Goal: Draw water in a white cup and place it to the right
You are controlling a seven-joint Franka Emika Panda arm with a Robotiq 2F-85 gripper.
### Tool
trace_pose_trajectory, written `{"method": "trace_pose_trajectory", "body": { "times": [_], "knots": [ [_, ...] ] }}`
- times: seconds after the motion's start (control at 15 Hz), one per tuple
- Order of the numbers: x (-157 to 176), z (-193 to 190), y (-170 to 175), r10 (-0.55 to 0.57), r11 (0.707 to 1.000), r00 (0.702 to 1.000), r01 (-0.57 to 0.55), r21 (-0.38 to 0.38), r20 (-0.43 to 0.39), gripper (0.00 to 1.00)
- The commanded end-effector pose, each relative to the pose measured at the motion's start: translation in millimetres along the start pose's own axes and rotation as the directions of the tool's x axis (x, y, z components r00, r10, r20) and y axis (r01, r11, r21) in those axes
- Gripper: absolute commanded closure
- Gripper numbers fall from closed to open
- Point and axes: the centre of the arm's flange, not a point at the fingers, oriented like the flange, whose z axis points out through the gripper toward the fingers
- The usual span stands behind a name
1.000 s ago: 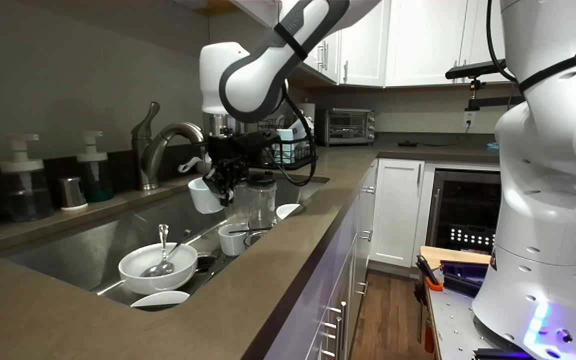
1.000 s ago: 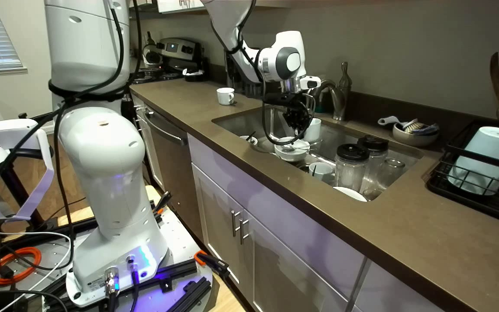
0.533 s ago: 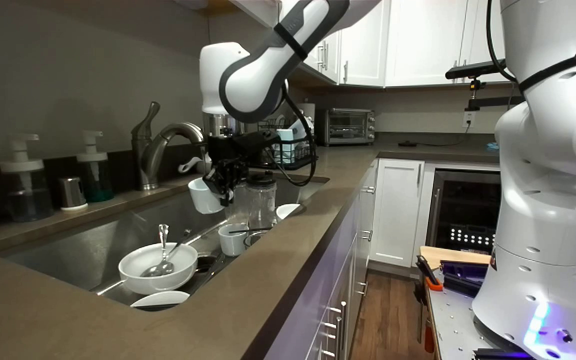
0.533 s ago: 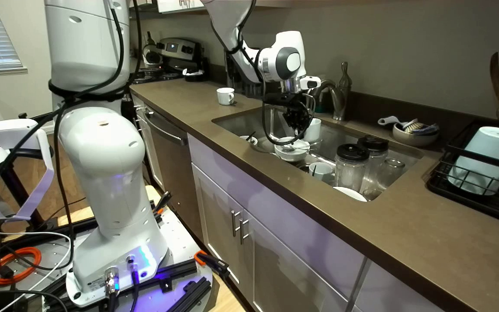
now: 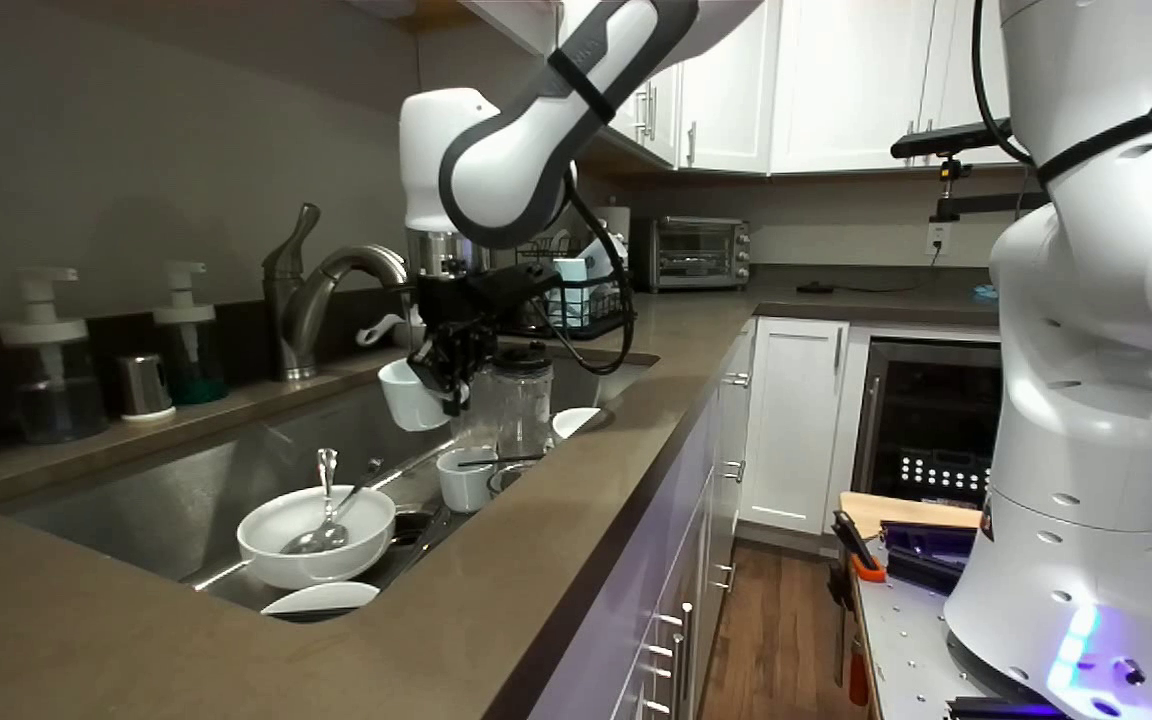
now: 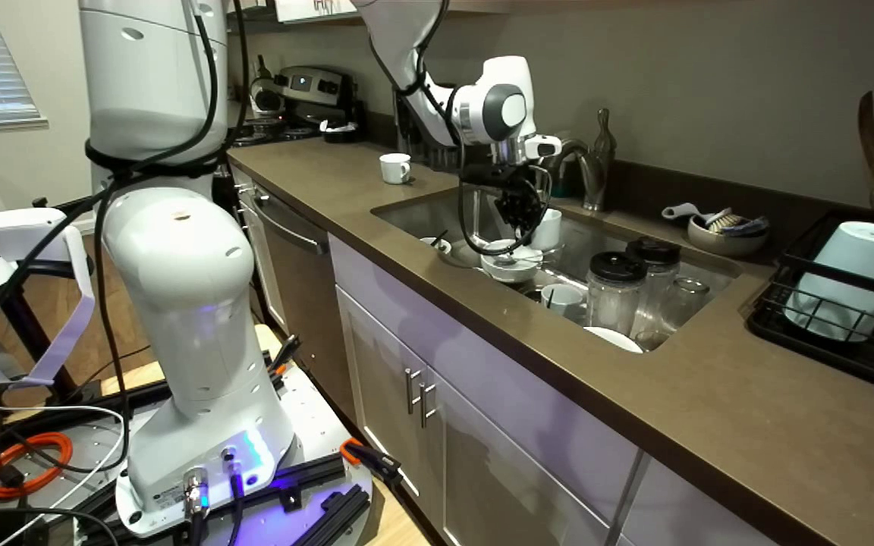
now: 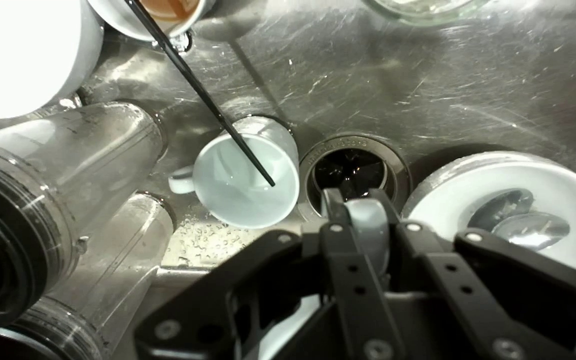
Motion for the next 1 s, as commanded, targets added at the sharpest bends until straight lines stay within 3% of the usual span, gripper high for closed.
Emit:
{"method": "trace_pose_trajectory", "body": {
  "times": [0.0, 0.67, 0.93],
  "knots": [
    [-11, -8, 5, -0.007, 1.0, 1.0, 0.008, -0.018, 0.027, 0.96],
    [-47, -50, 46, 0.05, 0.996, 0.99, -0.04, -0.08, 0.129, 0.96],
    [-57, -67, 83, 0.129, 0.988, 0.981, -0.115, -0.104, 0.142, 0.96]
  ]
}}
